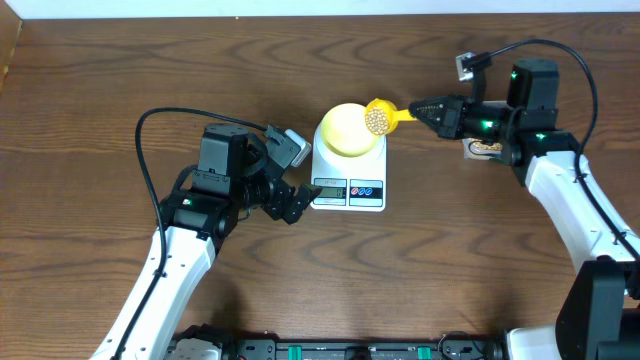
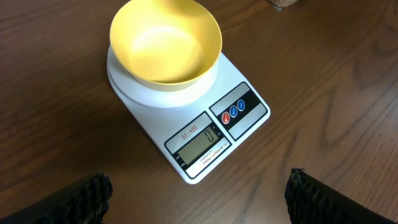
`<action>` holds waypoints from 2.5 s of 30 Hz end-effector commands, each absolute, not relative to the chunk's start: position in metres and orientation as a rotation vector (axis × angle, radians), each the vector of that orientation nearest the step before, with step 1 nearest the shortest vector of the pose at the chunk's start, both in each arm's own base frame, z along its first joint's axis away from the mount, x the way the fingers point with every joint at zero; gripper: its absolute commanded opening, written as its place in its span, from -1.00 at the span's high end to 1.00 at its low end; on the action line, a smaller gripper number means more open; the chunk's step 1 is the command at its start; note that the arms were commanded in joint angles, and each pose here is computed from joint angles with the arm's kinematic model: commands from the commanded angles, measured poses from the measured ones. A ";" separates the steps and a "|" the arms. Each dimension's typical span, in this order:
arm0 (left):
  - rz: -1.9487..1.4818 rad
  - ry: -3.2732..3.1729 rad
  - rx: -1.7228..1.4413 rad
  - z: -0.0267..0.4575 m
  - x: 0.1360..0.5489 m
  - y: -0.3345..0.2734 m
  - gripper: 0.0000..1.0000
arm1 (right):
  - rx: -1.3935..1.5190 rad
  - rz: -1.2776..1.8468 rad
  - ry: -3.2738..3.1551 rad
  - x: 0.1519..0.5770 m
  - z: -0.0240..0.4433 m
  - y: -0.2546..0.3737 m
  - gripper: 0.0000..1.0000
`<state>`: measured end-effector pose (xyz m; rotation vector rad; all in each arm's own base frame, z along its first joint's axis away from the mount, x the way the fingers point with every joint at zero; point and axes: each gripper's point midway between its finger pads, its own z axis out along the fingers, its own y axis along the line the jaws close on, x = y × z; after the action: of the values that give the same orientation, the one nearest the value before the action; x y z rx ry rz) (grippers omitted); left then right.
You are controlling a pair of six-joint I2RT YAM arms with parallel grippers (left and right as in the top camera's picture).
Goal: Scoop item into bowl and weigh 50g on scale
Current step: 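Lift the filled scoop and carry it left toward the yellow bowl, then tilt the scoop over the yellow bowl with the right gripper, pouring soybeans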
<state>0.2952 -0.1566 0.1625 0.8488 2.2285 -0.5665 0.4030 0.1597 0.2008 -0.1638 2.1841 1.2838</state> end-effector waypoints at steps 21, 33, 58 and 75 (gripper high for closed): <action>-0.556 2.225 0.846 0.164 0.295 -0.155 -0.82 | -0.312 1.053 2.182 0.410 0.191 0.190 0.98; -0.556 2.225 0.846 0.164 0.295 -0.155 -0.82 | -0.481 0.935 2.126 0.410 0.189 0.198 0.98; -0.556 2.225 0.846 0.164 0.295 -0.155 -0.82 | -0.743 0.816 2.005 0.404 0.190 0.211 0.98; -0.556 2.225 0.846 0.164 0.295 -0.155 -0.83 | -0.806 0.748 1.972 0.406 0.189 0.209 0.98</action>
<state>0.2952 -0.1566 0.1625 0.8484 2.2287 -0.5667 0.4043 0.2044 0.1832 -0.7561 2.0137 0.7712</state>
